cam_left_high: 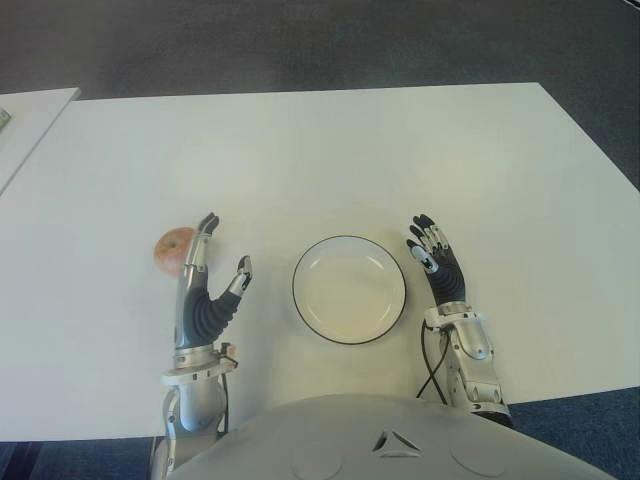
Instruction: Put the apples into the plate.
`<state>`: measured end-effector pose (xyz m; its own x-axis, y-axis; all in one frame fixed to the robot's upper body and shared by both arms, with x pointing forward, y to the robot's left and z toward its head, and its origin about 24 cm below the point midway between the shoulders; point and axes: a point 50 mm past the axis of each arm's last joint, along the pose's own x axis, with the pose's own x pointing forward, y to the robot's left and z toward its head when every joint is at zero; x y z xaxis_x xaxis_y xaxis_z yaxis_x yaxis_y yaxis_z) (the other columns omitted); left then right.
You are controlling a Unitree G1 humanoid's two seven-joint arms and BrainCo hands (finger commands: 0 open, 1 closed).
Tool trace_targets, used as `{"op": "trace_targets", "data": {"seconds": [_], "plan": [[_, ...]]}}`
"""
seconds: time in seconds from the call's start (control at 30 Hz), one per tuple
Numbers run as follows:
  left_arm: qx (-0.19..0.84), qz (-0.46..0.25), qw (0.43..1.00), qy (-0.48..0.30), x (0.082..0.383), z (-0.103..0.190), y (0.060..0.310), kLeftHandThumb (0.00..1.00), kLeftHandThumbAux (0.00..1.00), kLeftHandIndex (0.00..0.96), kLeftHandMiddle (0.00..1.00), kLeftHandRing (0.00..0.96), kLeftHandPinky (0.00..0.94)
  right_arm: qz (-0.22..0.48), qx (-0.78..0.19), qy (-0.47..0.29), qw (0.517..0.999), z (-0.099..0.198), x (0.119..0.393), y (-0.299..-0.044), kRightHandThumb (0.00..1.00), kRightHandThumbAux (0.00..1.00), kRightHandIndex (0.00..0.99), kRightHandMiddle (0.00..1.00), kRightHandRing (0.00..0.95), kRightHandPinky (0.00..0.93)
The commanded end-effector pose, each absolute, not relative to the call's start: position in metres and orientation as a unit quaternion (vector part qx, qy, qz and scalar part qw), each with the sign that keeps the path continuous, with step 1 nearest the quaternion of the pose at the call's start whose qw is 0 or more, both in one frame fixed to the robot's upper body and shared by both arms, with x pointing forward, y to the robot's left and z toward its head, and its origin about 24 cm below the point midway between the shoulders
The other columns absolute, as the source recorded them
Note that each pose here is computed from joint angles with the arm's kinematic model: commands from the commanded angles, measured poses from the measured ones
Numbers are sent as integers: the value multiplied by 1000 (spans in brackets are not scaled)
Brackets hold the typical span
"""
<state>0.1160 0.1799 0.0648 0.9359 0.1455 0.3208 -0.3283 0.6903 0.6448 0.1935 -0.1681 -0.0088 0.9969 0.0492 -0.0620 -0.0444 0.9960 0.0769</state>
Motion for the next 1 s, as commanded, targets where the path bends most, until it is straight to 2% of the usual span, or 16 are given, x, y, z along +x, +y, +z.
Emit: {"op": "trace_targets", "data": {"seconds": [0.03,0.3,0.6,0.67,0.83,1.0], "plan": [[628,132,735,-219,105,98,188,280,364,74,6,0,12,23,42,119,992,-37,175,-173,144,496,0,20,1,24],[677,130,712,-133,102,103,193,282,288,49,0,0,0,28,38,119,992,-37,176,-173,126,500,0,8,0,20],[698,134,698,-82,105,99,200,266,233,26,0,0,0,31,36,121,992,-38,178,-173,118,507,0,0,0,21],[705,133,693,-69,108,96,206,266,229,19,0,0,0,31,35,121,992,-38,179,-174,115,509,0,0,0,23],[725,126,676,-47,129,76,239,247,226,2,0,0,0,29,32,122,992,-38,182,-174,100,514,0,3,0,19],[737,101,667,-38,136,72,249,224,237,0,0,0,0,29,28,121,992,-38,183,-175,88,514,0,4,0,18]]}}
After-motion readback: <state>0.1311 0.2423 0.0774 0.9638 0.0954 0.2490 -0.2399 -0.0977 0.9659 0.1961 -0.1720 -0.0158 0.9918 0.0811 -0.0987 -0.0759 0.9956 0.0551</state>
